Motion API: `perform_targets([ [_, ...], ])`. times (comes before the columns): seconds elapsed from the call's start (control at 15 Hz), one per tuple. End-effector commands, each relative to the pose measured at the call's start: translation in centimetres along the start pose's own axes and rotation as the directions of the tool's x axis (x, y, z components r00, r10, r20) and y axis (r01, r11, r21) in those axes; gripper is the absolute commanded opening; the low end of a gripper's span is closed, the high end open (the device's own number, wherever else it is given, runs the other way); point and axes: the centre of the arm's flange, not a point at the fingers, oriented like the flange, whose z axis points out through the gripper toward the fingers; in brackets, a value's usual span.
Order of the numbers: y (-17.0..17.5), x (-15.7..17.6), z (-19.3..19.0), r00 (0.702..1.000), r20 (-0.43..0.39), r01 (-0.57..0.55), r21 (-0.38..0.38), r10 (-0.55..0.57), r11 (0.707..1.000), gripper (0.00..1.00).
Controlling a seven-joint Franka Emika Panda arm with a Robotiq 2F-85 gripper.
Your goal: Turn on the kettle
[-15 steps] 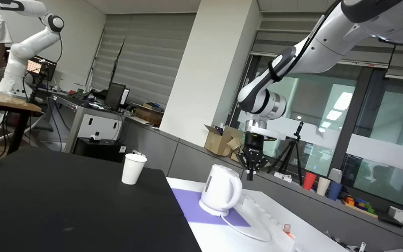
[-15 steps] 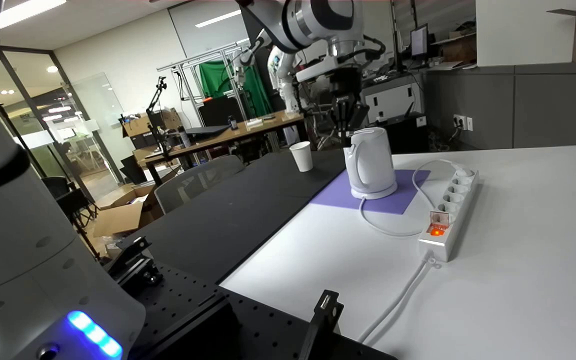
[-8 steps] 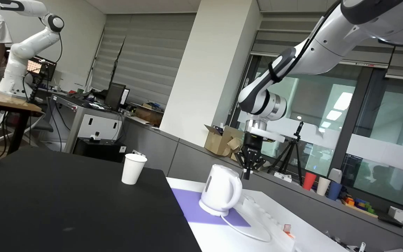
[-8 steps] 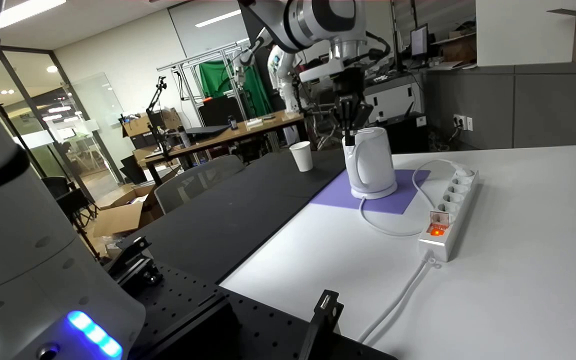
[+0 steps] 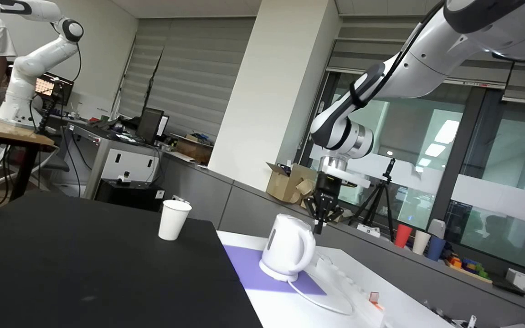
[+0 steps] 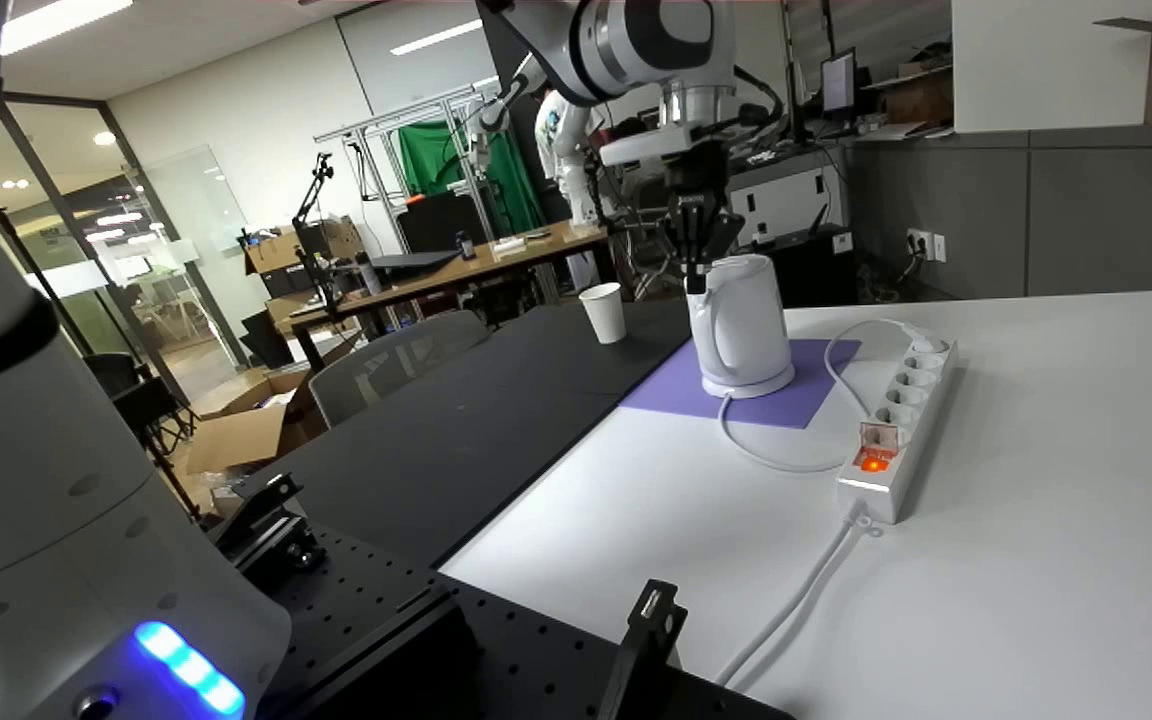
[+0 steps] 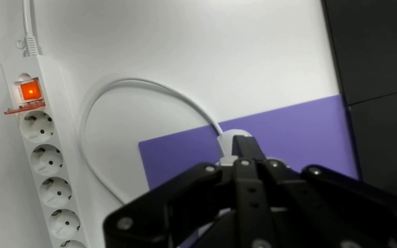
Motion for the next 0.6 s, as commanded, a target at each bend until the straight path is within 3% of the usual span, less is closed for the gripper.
perform_targets([
  [0.0,0.19,0.55,-0.07,1.000,0.008,0.008,0.031,-0.008,0.999,0.00],
  [0.27,0.15,0.61,0.31,1.000,-0.004,0.030,0.052,-0.030,0.998,0.00],
  [0.53,-0.32,0.51,0.25,0.995,-0.069,0.071,0.056,-0.067,0.996,0.00],
])
